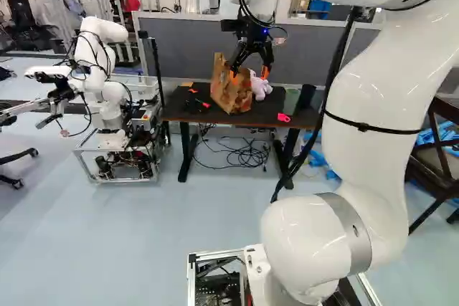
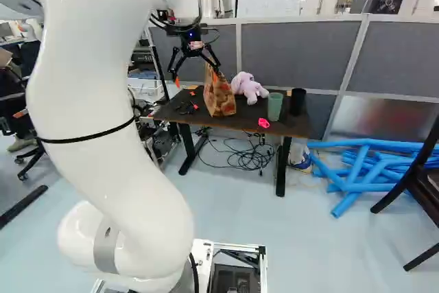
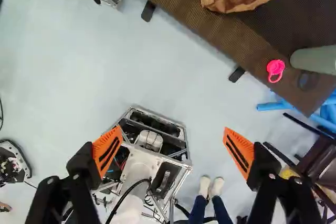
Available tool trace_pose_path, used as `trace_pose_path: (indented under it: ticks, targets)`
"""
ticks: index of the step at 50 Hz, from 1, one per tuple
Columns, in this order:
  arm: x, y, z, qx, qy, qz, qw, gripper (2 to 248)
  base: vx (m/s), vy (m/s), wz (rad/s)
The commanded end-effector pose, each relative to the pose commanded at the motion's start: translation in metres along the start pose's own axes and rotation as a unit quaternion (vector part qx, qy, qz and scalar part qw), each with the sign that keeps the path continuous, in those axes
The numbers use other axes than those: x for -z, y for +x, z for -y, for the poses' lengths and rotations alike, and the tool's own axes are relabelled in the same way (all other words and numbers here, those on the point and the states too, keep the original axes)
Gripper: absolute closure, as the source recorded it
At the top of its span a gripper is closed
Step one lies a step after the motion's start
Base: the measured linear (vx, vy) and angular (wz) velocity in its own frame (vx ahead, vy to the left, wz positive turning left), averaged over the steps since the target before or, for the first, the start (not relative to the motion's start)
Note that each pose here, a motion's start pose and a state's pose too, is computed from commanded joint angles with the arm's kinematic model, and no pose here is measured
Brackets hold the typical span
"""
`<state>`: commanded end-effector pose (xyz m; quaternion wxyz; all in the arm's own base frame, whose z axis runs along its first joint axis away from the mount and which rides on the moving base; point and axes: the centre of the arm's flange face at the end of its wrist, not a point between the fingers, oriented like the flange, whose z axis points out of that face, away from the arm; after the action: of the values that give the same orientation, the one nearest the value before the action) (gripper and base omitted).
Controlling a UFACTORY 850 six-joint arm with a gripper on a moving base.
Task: Pick up the bag on the ground and place it on the table
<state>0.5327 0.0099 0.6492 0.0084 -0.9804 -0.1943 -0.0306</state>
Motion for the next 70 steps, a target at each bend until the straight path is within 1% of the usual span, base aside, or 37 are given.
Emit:
trace_pose_path:
  ticks: [22, 34, 70]
  targets:
    - [0.0000, 0.0000, 0.0000, 0.000, 0.000, 0.000, 1.0000, 3, -0.266, 0.004, 0.034]
    - [0.0000, 0.0000, 0.0000, 0.000, 0.000, 0.000, 1.0000, 3, -0.181, 0.001, 0.024]
    - [0.0000, 0.0000, 0.0000, 0.000, 0.000, 0.000, 1.0000, 3, -0.002, 0.000, 0.001]
